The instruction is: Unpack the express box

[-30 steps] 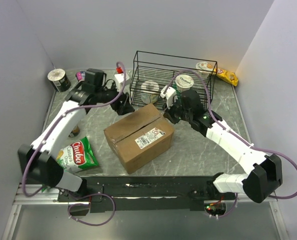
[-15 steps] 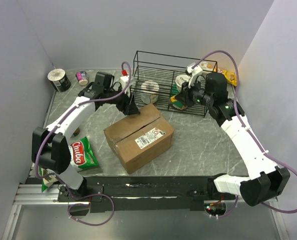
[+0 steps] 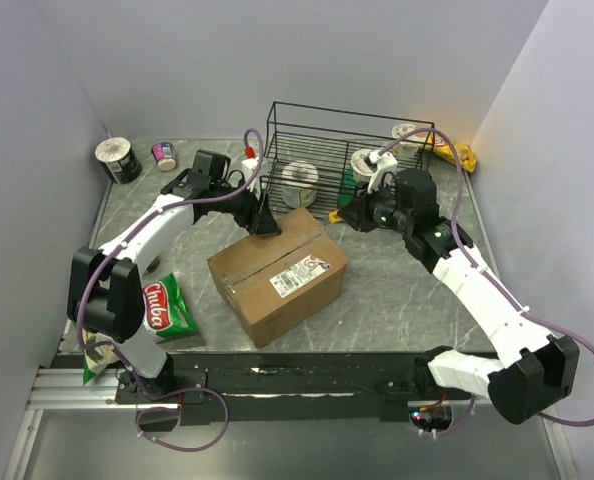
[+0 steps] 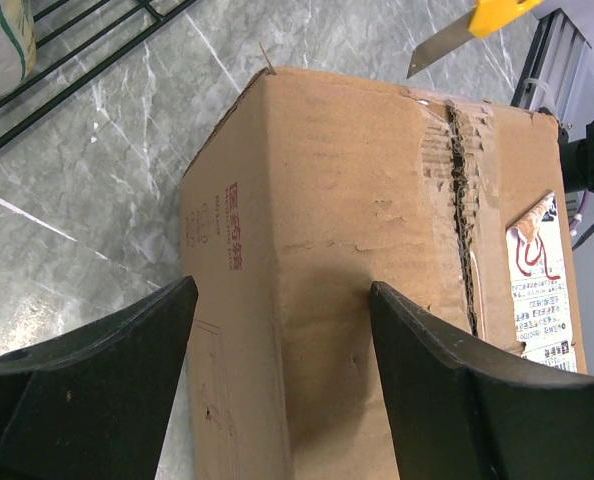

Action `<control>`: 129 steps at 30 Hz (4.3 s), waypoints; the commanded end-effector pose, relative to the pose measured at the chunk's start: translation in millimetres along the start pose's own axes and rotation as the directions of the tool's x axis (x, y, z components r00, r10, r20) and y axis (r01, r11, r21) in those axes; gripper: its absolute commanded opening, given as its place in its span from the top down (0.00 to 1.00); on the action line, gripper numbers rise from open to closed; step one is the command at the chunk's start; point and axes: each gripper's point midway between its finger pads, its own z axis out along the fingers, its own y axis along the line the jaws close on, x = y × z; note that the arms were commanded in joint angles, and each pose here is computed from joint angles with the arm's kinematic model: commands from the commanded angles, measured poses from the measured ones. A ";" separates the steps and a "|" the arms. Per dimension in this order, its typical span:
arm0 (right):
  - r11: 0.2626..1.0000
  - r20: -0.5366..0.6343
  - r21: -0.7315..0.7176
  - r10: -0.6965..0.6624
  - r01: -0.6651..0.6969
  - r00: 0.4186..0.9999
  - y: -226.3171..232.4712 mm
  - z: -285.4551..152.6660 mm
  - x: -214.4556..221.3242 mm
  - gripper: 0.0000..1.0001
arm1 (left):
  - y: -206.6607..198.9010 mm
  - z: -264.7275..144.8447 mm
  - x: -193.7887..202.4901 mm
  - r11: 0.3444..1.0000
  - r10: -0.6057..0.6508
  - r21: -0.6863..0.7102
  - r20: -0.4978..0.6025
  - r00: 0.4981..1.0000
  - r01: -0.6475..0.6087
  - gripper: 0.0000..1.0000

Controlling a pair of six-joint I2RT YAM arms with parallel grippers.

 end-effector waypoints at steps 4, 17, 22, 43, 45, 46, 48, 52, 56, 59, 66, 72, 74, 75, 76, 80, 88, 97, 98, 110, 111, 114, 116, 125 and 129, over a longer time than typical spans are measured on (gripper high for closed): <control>0.992 0.191 0.101 -0.097 0.079 0.977 11.4 -9.0 -52.5 1.00 | 18.2 12.3 32.5 0.998 -0.039 -0.048 -0.088 0.995 0.035 0.25; 0.989 0.181 0.070 -0.139 0.128 0.974 21.4 1.8 -55.1 1.00 | 18.2 14.2 30.7 0.998 -0.046 -0.038 -0.085 0.995 0.042 0.26; 0.991 0.160 0.026 -0.135 0.132 0.978 28.1 6.8 -50.2 1.00 | 18.9 14.1 32.9 0.998 -0.046 -0.042 -0.089 0.995 0.042 0.26; 0.989 0.093 0.011 -0.149 0.148 0.984 29.6 16.1 -38.6 1.00 | 17.6 13.9 37.2 0.997 -0.061 -0.043 -0.091 0.994 0.058 0.26; 0.988 0.116 0.012 -0.157 0.156 0.981 31.1 11.9 -44.5 1.00 | 18.0 14.2 36.7 0.997 -0.060 -0.043 -0.090 0.994 0.057 0.26; 0.987 0.115 0.007 -0.160 0.160 0.980 32.0 11.7 -45.2 1.00 | 18.0 14.3 37.3 0.997 -0.062 -0.043 -0.091 0.994 0.058 0.26; 0.987 0.103 0.006 -0.158 0.158 0.982 31.8 11.9 -43.0 1.00 | 18.1 14.5 38.2 0.997 -0.064 -0.043 -0.092 0.994 0.060 0.26; 0.986 0.070 0.005 -0.166 0.166 0.984 29.9 12.9 -33.8 1.00 | 18.5 15.2 36.9 0.997 -0.065 -0.042 -0.089 0.994 0.062 0.26; 0.982 0.017 0.017 -0.190 0.190 0.982 25.1 13.2 -26.2 1.00 | 19.4 15.6 35.3 0.997 -0.066 -0.044 -0.088 0.994 0.062 0.26; 0.979 -0.016 0.016 -0.204 0.204 0.979 24.4 9.4 -22.5 1.00 | 19.2 15.9 33.8 0.997 -0.064 -0.041 -0.084 0.994 0.061 0.26; 0.981 -0.055 0.016 -0.194 0.195 0.979 25.0 1.0 -16.9 1.00 | 22.0 16.8 32.0 0.996 -0.072 -0.055 -0.076 0.995 0.068 0.26; 0.982 -0.075 0.009 -0.187 0.188 0.979 25.9 -4.0 -10.1 1.00 | 24.3 18.6 33.0 0.995 -0.086 -0.062 -0.074 0.993 0.082 0.26; 0.983 -0.078 0.007 -0.183 0.184 0.980 26.8 -5.5 -9.5 1.00 | 25.5 19.3 33.3 0.994 -0.090 -0.065 -0.074 0.993 0.085 0.26; 0.983 -0.078 0.007 -0.183 0.184 0.980 27.0 -6.2 -9.8 1.00 | 25.4 19.0 32.9 0.994 -0.091 -0.067 -0.073 0.993 0.087 0.26; 0.983 -0.084 0.002 -0.185 0.186 0.979 27.6 -7.7 -8.2 1.00 | 26.2 19.2 33.4 0.994 -0.091 -0.070 -0.075 0.993 0.086 0.26; 0.984 -0.102 -0.003 -0.179 0.179 0.979 28.6 -10.1 -5.0 1.00 | 33.3 19.5 33.8 0.990 -0.102 -0.109 -0.071 0.992 0.094 0.26; 0.988 -0.144 -0.009 -0.151 0.151 0.978 30.6 -15.3 0.2 1.00 | 40.3 22.2 41.6 0.980 -0.148 -0.144 -0.075 0.986 0.136 0.34; 0.989 -0.188 0.027 -0.137 0.144 0.973 25.7 -26.4 6.9 1.00 | 41.8 22.4 47.4 0.966 -0.207 -0.171 -0.069 0.976 0.193 0.48; 0.992 -0.190 0.037 -0.110 0.119 0.976 26.4 -28.2 7.8 1.00 | 40.4 23.1 48.7 0.963 -0.224 -0.166 -0.068 0.972 0.210 0.52; 0.990 -0.174 0.051 -0.118 0.128 0.978 23.1 -28.0 7.9 1.00 | 36.9 14.9 47.2 0.959 -0.231 -0.182 -0.052 0.972 0.218 0.94; 0.990 -0.174 0.053 -0.121 0.132 0.977 22.0 -26.4 7.0 1.00 | 36.8 12.7 46.0 0.959 -0.227 -0.185 -0.047 0.973 0.215 0.96; 0.989 -0.167 0.049 -0.126 0.136 0.978 22.5 -22.7 3.2 1.00 | 40.4 6.0 47.9 0.952 -0.232 -0.214 -0.042 0.972 0.218 0.99; 0.990 -0.170 0.047 -0.125 0.134 0.977 23.1 -21.8 4.1 1.00 | 44.7 0.1 50.7 0.947 -0.241 -0.226 -0.038 0.970 0.227 0.99; 0.994 -0.209 0.042 -0.088 0.099 0.974 24.3 -30.5 20.5 1.00 | 51.2 -16.2 63.2 0.930 -0.278 -0.261 -0.035 0.960 0.260 0.99; 0.997 -0.239 0.016 -0.066 0.072 0.969 28.0 -34.7 30.0 1.00 | 52.4 -17.1 64.0 0.926 -0.283 -0.270 -0.034 0.959 0.264 0.99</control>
